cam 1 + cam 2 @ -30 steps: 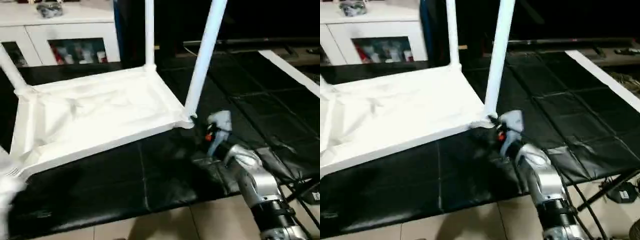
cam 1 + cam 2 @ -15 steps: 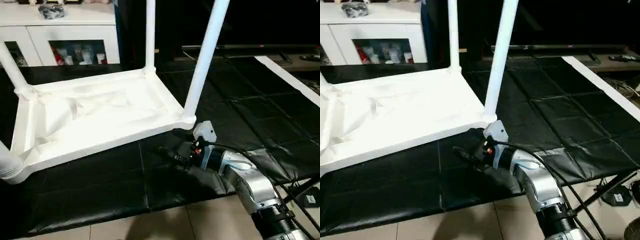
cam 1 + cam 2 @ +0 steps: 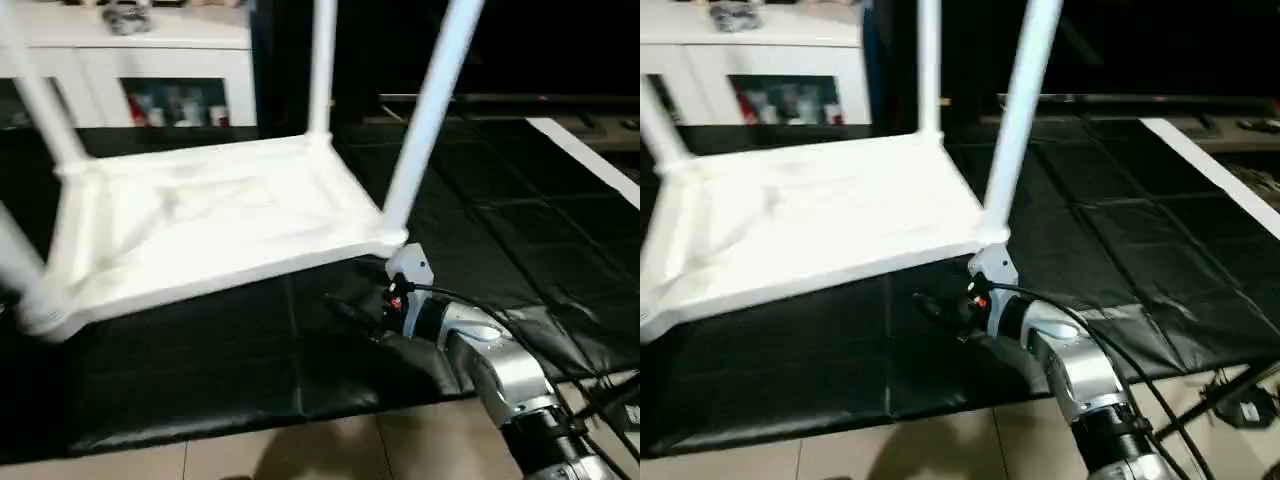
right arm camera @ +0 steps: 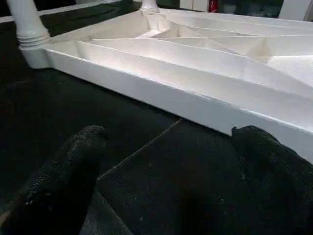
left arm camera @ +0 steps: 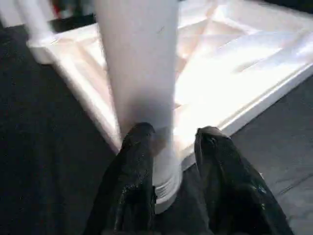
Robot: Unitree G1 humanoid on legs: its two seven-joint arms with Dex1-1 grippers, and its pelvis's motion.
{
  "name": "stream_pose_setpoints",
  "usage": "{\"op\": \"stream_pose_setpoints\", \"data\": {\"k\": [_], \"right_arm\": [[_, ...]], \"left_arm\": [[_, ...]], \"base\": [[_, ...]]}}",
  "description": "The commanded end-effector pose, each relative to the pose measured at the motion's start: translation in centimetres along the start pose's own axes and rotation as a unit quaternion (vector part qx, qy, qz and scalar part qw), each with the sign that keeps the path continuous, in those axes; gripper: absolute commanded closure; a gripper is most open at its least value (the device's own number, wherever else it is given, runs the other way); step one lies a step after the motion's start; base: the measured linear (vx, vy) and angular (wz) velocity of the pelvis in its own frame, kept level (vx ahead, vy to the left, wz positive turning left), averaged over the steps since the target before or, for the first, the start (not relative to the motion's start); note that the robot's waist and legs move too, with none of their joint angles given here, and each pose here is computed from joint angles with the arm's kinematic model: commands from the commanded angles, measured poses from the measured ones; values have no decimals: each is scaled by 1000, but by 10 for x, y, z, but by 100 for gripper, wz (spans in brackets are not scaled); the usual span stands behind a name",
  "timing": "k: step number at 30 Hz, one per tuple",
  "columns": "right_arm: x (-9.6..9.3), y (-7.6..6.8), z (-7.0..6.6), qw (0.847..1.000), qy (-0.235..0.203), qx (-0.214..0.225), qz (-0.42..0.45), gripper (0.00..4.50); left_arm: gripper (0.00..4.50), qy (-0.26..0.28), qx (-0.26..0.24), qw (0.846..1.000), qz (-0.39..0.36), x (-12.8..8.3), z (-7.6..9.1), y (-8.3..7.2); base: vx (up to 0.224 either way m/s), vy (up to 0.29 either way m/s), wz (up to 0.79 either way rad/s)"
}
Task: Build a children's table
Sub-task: Rotate table base
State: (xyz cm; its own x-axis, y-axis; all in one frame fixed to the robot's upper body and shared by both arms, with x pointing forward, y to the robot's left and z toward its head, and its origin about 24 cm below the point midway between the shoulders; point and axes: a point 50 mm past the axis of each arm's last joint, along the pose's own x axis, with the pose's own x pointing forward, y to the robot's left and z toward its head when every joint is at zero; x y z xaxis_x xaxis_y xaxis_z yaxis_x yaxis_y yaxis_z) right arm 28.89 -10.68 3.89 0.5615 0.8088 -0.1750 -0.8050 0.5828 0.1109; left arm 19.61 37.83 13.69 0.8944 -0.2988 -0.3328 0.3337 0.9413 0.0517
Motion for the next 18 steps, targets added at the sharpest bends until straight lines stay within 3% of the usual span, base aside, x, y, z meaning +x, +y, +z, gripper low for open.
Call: {"op": "stream_pose_setpoints", "data": {"k": [1,8,11,13,14,18], "right_arm": [[0,-8,3,1000,2,-8,-20,0],[3,-12,1,999,10,-13,-44,0],[2,-13,1,999,11,-15,-48,0],[2,-13,0,999,12,-17,-48,0],[2,-13,-1,999,12,-17,-48,0],[2,-12,-2,999,15,-23,-45,0]], "left_arm": [[297,-16,0,999,-49,13,5,-13],[297,-11,-3,1000,-28,31,-6,-10],[263,-27,-20,999,-42,33,-4,-12],[255,-20,-19,999,-30,35,-4,-11],[226,-18,-19,999,-35,35,-4,-12],[209,9,-28,997,-71,28,-8,-17]], "base": [[0,0,0],[0,0,0],[0,0,0],[0,0,0],[0,0,0],[0,0,0]]}}
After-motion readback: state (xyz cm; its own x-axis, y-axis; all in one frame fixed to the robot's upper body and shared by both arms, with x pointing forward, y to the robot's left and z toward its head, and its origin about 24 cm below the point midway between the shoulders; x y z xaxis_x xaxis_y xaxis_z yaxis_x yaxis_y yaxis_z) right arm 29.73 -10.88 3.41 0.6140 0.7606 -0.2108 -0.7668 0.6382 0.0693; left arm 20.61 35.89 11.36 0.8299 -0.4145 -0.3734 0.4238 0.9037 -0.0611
